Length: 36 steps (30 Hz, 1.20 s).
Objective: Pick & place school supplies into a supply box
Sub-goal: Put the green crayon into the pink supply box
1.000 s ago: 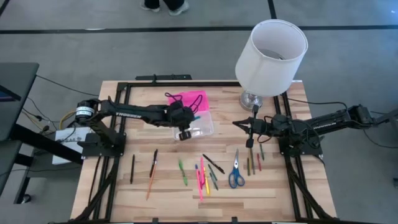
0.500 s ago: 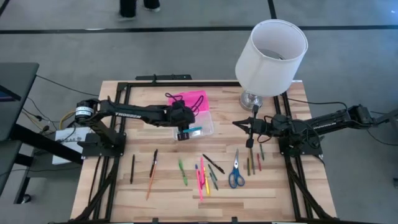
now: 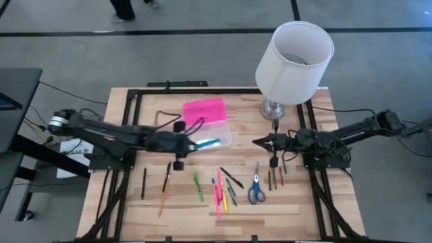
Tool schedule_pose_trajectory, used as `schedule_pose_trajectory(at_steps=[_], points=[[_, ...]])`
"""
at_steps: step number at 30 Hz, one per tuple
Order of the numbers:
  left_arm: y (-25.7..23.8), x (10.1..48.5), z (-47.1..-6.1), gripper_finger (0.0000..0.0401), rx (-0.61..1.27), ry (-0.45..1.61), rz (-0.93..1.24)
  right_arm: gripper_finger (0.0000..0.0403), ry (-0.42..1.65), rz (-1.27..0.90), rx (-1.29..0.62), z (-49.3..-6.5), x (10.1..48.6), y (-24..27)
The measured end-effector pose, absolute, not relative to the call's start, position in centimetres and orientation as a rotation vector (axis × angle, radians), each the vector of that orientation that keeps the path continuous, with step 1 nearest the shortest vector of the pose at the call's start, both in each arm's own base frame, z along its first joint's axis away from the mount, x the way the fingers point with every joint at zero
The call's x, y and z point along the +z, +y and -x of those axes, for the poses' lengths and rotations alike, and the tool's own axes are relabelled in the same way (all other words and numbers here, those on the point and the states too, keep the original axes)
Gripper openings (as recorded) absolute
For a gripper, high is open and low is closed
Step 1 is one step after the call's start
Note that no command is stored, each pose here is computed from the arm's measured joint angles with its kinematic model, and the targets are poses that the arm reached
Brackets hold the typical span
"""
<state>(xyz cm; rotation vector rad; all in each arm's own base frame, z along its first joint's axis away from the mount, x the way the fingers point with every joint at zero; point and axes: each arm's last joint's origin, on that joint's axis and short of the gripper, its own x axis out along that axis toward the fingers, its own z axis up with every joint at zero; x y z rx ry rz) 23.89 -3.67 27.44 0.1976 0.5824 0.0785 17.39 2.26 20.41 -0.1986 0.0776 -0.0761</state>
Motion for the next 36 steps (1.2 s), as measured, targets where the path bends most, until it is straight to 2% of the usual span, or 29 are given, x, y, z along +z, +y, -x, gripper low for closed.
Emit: schedule_pose_trajectory(at_steps=[6, 10, 14, 18, 25, 30, 36], points=[[-4.8, 25.0, -19.0, 0.0084, 0.095, 0.407, -0.16, 0.0, 0.077, 0.197, -0.077, -17.4, 20.4, 2.3], [-4.9, 23.0, -17.1, 0.0084, 0.067, 0.333, -0.148, 0.0, 0.087, 0.116, -0.072, -17.6, 20.2, 2.5], [-5.0, 21.0, -16.1, 0.0084, 0.028, 0.315, -0.181, 0.0, 0.148, -0.008, -0.052, -18.6, 20.0, 3.3], [-5.3, 19.2, -15.5, 0.0084, -0.002, 0.341, -0.213, 0.0, 0.317, -0.081, -0.089, -20.5, 19.8, 4.6], [-5.6, 19.1, -15.1, 0.0084, -0.043, 0.358, -0.28, 0.0, 0.756, -0.162, -0.394, -22.7, 21.8, 6.2], [-5.5, 18.9, -15.0, 0.0084, -0.039, 0.384, -0.311, 0.0, 1.062, -0.292, -0.698, -21.3, 22.6, 7.1], [-5.4, 18.9, -15.0, 0.0084, 0.018, 0.383, -0.339, 0.0, 1.257, -0.359, -0.944, -19.0, 22.1, 8.3]])
